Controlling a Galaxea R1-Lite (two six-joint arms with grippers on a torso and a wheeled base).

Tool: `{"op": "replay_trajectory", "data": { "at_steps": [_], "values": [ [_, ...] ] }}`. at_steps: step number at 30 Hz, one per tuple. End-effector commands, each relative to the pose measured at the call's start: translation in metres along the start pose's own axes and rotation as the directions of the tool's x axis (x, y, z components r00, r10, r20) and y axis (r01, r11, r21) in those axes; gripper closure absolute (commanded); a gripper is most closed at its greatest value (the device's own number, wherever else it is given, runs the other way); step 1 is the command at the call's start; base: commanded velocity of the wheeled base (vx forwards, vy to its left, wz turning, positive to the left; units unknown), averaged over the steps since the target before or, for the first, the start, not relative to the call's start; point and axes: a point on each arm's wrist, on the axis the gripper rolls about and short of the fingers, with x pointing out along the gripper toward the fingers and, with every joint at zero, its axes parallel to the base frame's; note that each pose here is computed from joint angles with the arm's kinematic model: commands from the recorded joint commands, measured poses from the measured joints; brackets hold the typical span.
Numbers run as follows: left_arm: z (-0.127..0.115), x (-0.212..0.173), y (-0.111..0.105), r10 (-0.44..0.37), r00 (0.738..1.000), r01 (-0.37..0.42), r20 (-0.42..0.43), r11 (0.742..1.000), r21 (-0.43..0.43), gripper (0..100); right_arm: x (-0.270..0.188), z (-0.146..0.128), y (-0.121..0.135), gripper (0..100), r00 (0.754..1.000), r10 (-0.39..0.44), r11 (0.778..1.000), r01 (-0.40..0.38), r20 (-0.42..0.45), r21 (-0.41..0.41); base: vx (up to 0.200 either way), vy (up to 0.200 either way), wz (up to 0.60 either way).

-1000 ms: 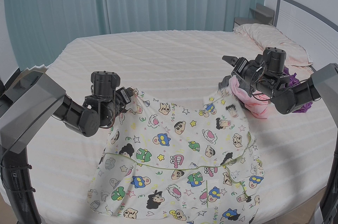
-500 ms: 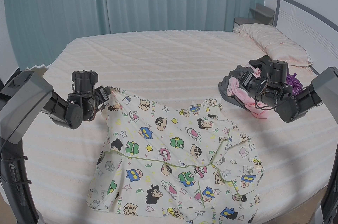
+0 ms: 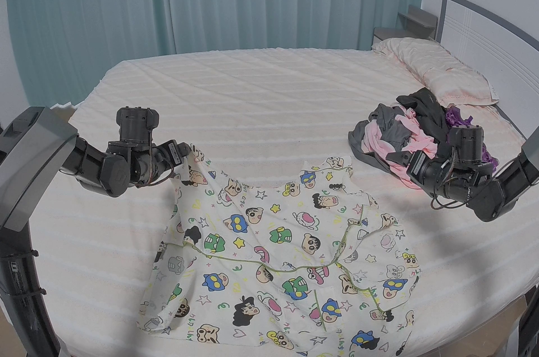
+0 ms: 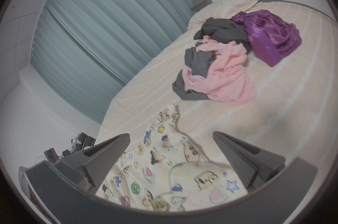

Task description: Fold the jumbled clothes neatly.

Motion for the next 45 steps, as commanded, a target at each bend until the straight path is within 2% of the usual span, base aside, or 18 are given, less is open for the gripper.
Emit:
{"op": "replay_trajectory", "data": {
  "at_steps": [1, 6, 9, 11, 14, 16, 18, 19, 23, 30, 33, 34, 39, 45],
  "values": [
    [0.005, -0.021, -0.004, -0.044, 0.997, 0.044, -0.07, 0.999, 0.005, 0, -0.021, -0.005, -0.018, 0, 0.999, -0.035, 0.999, 0.035, -0.034, 0.0, 0.0, 0.0, 0.0],
    [0.003, -0.026, -0.002, -0.002, 0.974, 0.006, -0.227, 1.0, 0.018, 0, -0.03, -0.022, -0.032, 0, 0.992, -0.071, 0.997, 0.068, -0.1, -0.032, 0.0, 0.0, 0.0],
    [0.007, -0.032, -0.002, -0.063, 0.959, 0.06, -0.275, 0.998, -0.018, 0, -0.033, -0.03, -0.037, 0, 0.988, -0.091, 0.996, 0.087, -0.128, -0.035, 0.0, 0.0, 0.0],
    [0.014, -0.041, -0.007, -0.16, 0.942, 0.141, -0.296, 0.986, -0.085, 0, -0.036, -0.035, -0.041, 0, 0.984, -0.104, 0.994, 0.098, -0.146, -0.048, 0.0, 0.0, 0.0],
    [0.024, -0.044, -0.013, -0.231, 0.937, 0.188, -0.264, 0.966, -0.176, 0, -0.038, -0.039, -0.044, 0, 0.98, -0.116, 0.992, 0.106, -0.159, -0.067, 0.0, 0.0, 0.0],
    [0.042, -0.042, -0.021, -0.266, 0.949, 0.219, -0.169, 0.942, -0.256, 0, -0.04, -0.041, -0.047, 0, 0.978, -0.123, 0.991, 0.111, -0.17, -0.074, 0.0, 0.0, 0.0],
    [0.048, -0.041, -0.023, -0.269, 0.955, 0.223, -0.126, 0.93, -0.292, 0, -0.04, -0.042, -0.048, 0, 0.977, -0.12, 0.991, 0.108, -0.177, -0.077, 0.0, 0.0, 0.0],
    [0.048, -0.034, -0.022, -0.243, 0.965, 0.2, -0.1, 0.927, -0.318, 0, -0.042, -0.044, -0.048, 0, 0.976, -0.118, 0.991, 0.106, -0.185, -0.077, 0.0, 0.0, 0.0],
    [0.042, -0.027, -0.019, -0.196, 0.972, 0.149, -0.128, 0.94, -0.307, 0, -0.045, -0.046, -0.049, 0, 0.974, -0.118, 0.992, 0.106, -0.194, -0.074, 0.0, 0.0, 0.0],
    [0.029, -0.033, -0.007, -0.169, 0.97, 0.108, -0.175, 0.944, -0.313, 0, -0.053, -0.055, -0.057, 0, 0.963, -0.128, 0.989, 0.108, -0.238, -0.097, 0.0, 0.0, 0.0],
    [0.024, -0.05, -0.002, -0.17, 0.97, 0.109, -0.174, 0.944, -0.312, 0, -0.06, -0.061, -0.067, 0, 0.951, -0.128, 0.987, 0.093, -0.283, -0.132, 0.0, 0.0, 0.0],
    [0.021, -0.065, 0.001, -0.172, 0.971, 0.112, -0.169, 0.941, -0.319, 0, -0.063, -0.065, -0.073, 0, 0.941, -0.111, 0.986, 0.065, -0.32, -0.152, 0.0, 0.0, 0.0],
    [0.0, -0.101, 0.014, -0.15, 0.966, 0.076, -0.209, 0.943, -0.324, 0, -0.056, -0.068, -0.08, 0, 0.929, -0.075, 0.989, 0.024, -0.362, -0.143, 0.0, 0.0, 0.0],
    [-0.017, -0.13, 0.021, -0.174, 0.965, 0.084, -0.198, 0.916, -0.392, 0, -0.032, -0.067, -0.085, 0, 0.925, -0.076, 0.989, 0.023, -0.373, -0.145, 0.0, 0.0, 0.0]
  ]
}}
